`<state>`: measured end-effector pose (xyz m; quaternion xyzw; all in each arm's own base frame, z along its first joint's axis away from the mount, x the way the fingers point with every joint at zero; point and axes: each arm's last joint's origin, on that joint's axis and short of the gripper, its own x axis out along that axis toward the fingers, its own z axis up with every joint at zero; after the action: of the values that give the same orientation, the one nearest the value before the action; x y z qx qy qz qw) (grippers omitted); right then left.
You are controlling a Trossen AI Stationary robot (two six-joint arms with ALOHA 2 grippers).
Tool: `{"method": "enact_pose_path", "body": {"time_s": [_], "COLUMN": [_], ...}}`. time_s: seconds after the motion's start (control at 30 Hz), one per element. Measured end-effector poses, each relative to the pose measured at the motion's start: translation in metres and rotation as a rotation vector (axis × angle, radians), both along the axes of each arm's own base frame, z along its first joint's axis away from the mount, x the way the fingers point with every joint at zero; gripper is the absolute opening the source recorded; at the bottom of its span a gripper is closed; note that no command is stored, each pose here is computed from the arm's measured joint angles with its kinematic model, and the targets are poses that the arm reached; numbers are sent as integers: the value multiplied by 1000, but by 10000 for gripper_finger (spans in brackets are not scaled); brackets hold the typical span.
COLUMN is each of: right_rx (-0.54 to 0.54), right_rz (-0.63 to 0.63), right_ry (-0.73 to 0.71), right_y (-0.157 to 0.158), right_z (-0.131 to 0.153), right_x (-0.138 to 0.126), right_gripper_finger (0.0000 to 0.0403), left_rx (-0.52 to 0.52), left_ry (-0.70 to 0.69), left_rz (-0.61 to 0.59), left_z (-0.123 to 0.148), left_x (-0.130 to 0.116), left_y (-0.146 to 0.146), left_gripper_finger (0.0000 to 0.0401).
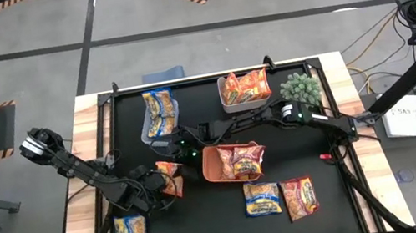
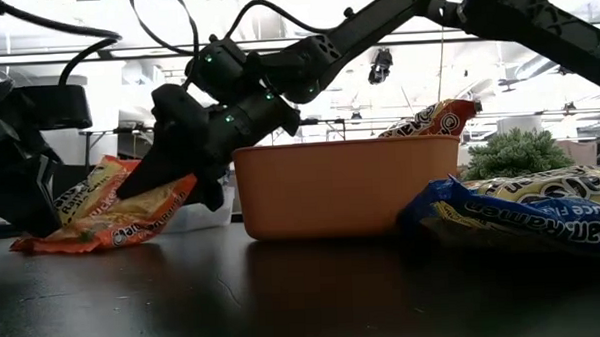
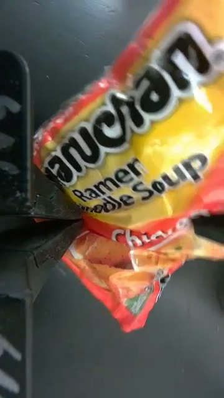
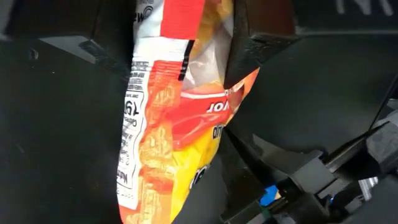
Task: Sort Maruchan noodles
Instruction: Put the orange noodle packet into the white bin
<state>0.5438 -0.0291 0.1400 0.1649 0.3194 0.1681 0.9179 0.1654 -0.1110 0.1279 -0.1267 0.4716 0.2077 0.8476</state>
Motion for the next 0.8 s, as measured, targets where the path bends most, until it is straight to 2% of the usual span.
{"method": "enact_pose_path", "body": {"time_s": [0.13,0.27,0.43,0.5,0.63,0.8], "right_rx": [10,10,6,4,-3,-12], "right_rz": [9,7,-4,-9,-18,-49], "right_ry": [2,22,21,15,13,20], "right_y": [-2,-5,-11,-13,-21,-35], "right_z": [0,2,10,16,32,61], "right_x": [0,-3,-5,-6,-11,-23], "right_gripper_finger": [161,161,159,157,156,157], "left_rx": [2,18,46,76,199,413], "left_ry": [-17,-8,19,-11,-134,-296], "left_rz": [-45,-76,-85,-97,-161,-206], "left_z": [10,22,49,64,97,139], "left_x": [4,4,-3,-4,-4,-4], "left_y": [-3,-3,1,3,7,13], "left_gripper_finger": [0,0,0,0,0,0]}}
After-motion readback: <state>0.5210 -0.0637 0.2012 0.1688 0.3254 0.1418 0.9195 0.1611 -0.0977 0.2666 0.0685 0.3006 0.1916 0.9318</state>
